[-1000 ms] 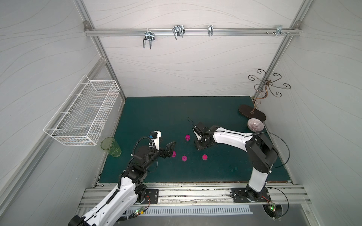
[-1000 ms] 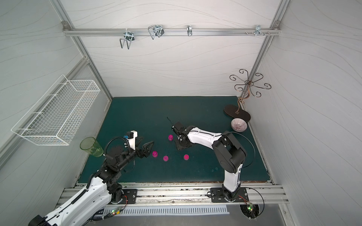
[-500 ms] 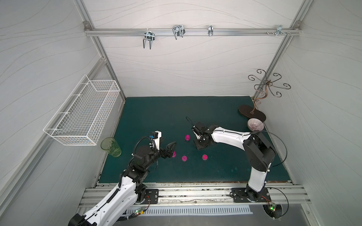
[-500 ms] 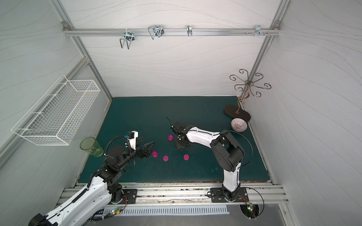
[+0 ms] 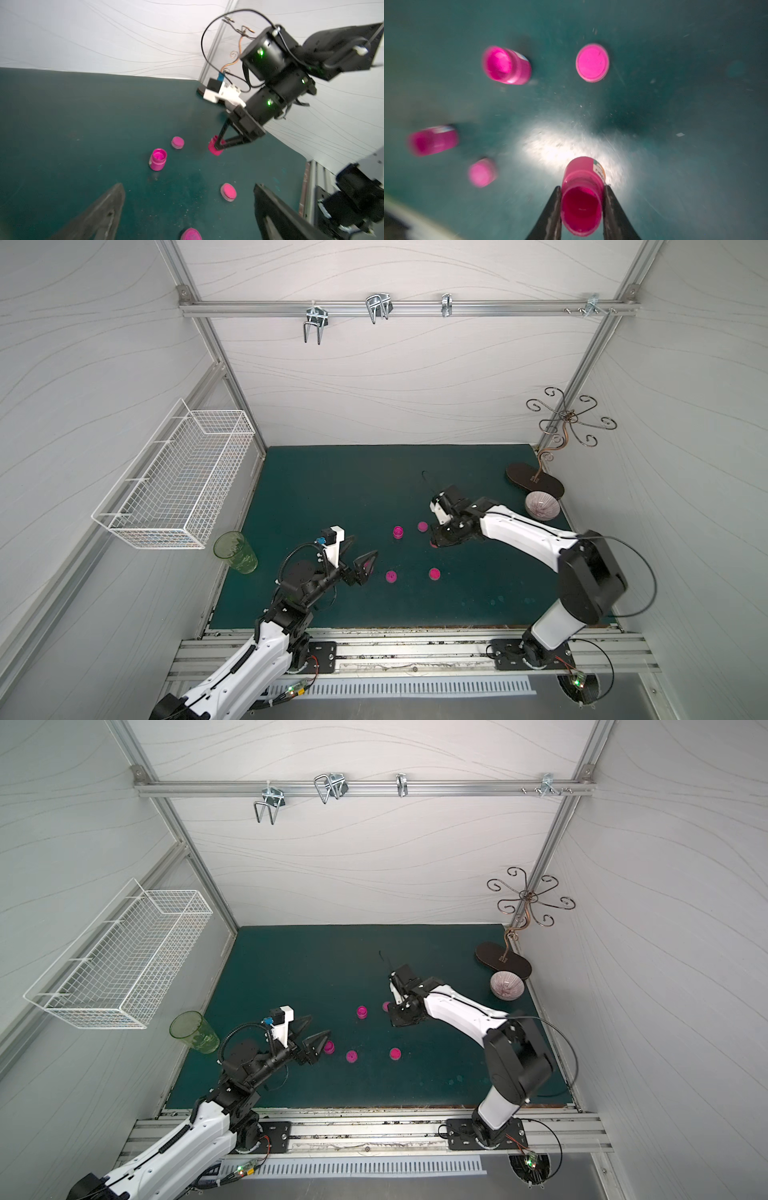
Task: Close the paint jar lid
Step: Pick up the paint jar from the center of the board.
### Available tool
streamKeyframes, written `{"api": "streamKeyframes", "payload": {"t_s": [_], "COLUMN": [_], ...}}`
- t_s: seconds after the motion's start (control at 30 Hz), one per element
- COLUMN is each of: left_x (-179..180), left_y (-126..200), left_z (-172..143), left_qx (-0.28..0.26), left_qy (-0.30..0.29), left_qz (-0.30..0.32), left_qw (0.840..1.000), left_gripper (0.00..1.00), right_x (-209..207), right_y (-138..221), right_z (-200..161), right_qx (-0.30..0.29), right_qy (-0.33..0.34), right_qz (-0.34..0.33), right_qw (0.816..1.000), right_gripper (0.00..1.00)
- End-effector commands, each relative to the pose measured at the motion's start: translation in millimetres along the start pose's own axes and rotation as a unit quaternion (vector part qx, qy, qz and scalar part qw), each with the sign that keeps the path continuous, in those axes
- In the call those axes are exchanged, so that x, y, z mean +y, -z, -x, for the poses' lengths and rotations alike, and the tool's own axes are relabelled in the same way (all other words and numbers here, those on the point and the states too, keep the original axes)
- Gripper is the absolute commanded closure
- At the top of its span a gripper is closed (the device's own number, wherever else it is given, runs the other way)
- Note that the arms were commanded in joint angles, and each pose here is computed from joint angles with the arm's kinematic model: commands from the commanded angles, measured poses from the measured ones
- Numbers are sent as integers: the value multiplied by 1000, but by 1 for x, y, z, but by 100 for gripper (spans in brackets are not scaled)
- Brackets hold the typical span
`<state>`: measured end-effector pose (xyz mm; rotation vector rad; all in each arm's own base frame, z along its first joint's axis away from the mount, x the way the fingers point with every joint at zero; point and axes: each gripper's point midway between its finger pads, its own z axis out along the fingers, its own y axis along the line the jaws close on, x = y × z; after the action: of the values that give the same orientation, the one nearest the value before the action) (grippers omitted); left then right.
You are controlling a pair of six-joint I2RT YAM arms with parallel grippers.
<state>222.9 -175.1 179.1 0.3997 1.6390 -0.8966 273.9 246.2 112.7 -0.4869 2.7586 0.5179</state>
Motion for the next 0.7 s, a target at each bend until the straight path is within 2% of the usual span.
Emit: {"api": "streamKeyframes", "payload": {"t_s": [0.0,0.13,0.2,0.4,0.67], "left_x": [-39,-50,-56,-77,-71], "left_y": [7,6,3,-14,-52], "left_z": [43,39,36,22,19], "left_qx": [-77,-72,-61,-12,5], "left_qy": [-64,-68,-68,-68,-62], "left_qz": [-86,-114,-128,-194,-208], "left_qw": [991,989,988,979,976], "left_gripper": [2,12,14,19,21], "right_x": [35,70,86,117,121], "right_y": [38,66,76,95,90], "right_z": [-11,-17,-20,-29,-32], "right_qx": [14,20,25,43,63], "right_qy": [16,31,49,80,81], "right_qz": [107,193,215,252,253], "right_qw": [994,981,975,964,962], "right_gripper": [74,74,74,74,75]}}
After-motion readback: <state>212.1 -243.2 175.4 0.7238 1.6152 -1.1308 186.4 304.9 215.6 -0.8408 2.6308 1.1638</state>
